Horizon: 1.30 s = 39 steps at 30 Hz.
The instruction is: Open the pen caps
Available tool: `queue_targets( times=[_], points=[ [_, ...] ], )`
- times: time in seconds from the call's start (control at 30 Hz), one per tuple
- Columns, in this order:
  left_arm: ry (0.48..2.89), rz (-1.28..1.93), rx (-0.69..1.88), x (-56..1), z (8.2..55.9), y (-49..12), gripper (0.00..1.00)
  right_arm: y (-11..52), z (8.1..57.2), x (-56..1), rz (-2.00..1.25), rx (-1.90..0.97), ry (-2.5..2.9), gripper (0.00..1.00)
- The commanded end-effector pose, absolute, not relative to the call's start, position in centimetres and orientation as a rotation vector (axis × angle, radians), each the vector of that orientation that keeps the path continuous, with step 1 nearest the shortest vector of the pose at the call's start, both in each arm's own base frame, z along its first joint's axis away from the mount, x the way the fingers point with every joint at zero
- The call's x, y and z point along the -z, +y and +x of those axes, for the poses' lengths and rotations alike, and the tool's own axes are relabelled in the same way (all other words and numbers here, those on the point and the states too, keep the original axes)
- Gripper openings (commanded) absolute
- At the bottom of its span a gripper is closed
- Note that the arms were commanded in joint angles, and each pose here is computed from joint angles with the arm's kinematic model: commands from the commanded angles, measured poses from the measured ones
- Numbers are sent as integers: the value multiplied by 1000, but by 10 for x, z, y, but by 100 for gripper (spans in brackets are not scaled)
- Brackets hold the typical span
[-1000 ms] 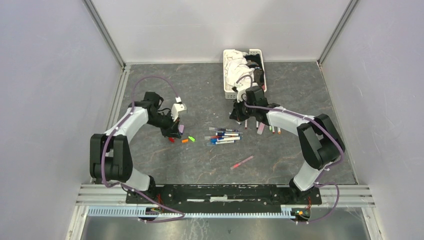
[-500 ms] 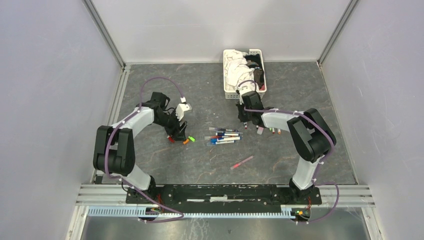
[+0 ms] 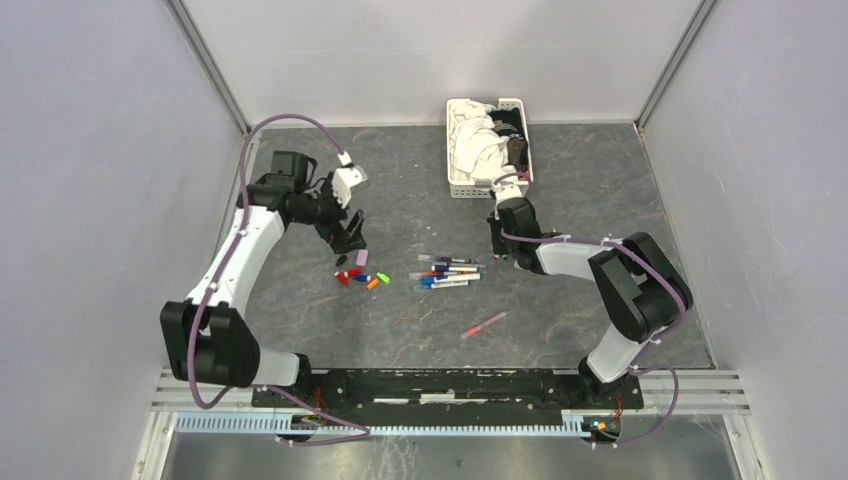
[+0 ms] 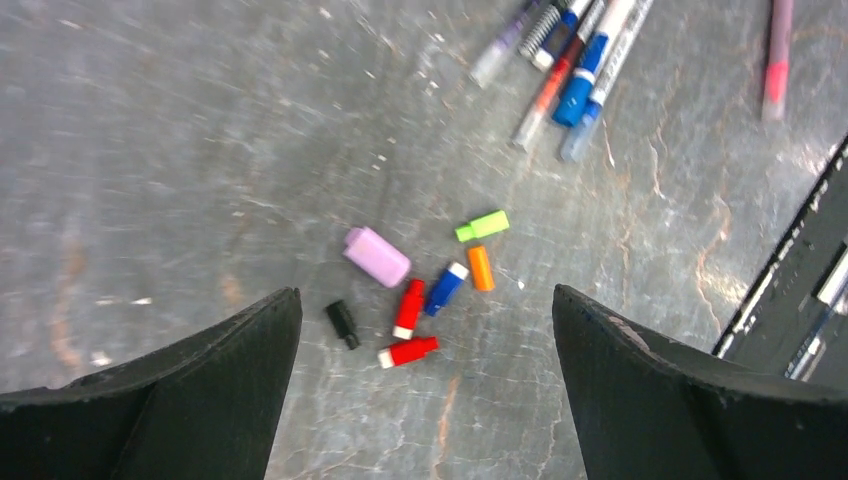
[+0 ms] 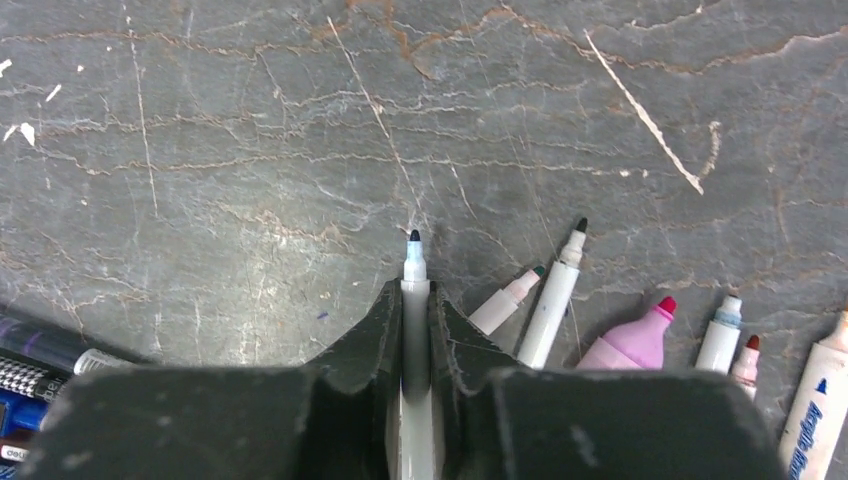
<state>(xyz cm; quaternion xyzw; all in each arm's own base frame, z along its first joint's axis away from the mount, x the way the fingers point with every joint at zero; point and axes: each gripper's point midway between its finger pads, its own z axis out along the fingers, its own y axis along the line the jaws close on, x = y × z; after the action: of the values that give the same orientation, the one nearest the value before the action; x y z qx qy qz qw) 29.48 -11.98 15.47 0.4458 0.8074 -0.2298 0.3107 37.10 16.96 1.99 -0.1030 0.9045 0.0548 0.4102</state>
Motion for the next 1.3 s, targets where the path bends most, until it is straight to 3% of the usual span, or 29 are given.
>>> queue_targets(
  times=[0.0,0.3,0.5,0.7,0.9,1.27],
  points=[
    [2132,1053,516,-203,301,-111,100,154,369,-32,-252,-71,2263,18],
    [2071,894,411,-239,314,-101,100,160,375,-55,-271,-95,2238,38],
    [2075,877,417,-242,317,-101,100,173,370,-79,-318,-147,2173,39],
    [2091,898,481,-235,314,-107,100,249,349,-95,-734,-421,2072,40],
    [2120,930,515,-224,307,-108,100,292,319,-57,-1051,-579,2125,39],
    [2120,964,539,-222,300,-110,100,284,309,-15,-1086,-566,2232,40]
  ],
)
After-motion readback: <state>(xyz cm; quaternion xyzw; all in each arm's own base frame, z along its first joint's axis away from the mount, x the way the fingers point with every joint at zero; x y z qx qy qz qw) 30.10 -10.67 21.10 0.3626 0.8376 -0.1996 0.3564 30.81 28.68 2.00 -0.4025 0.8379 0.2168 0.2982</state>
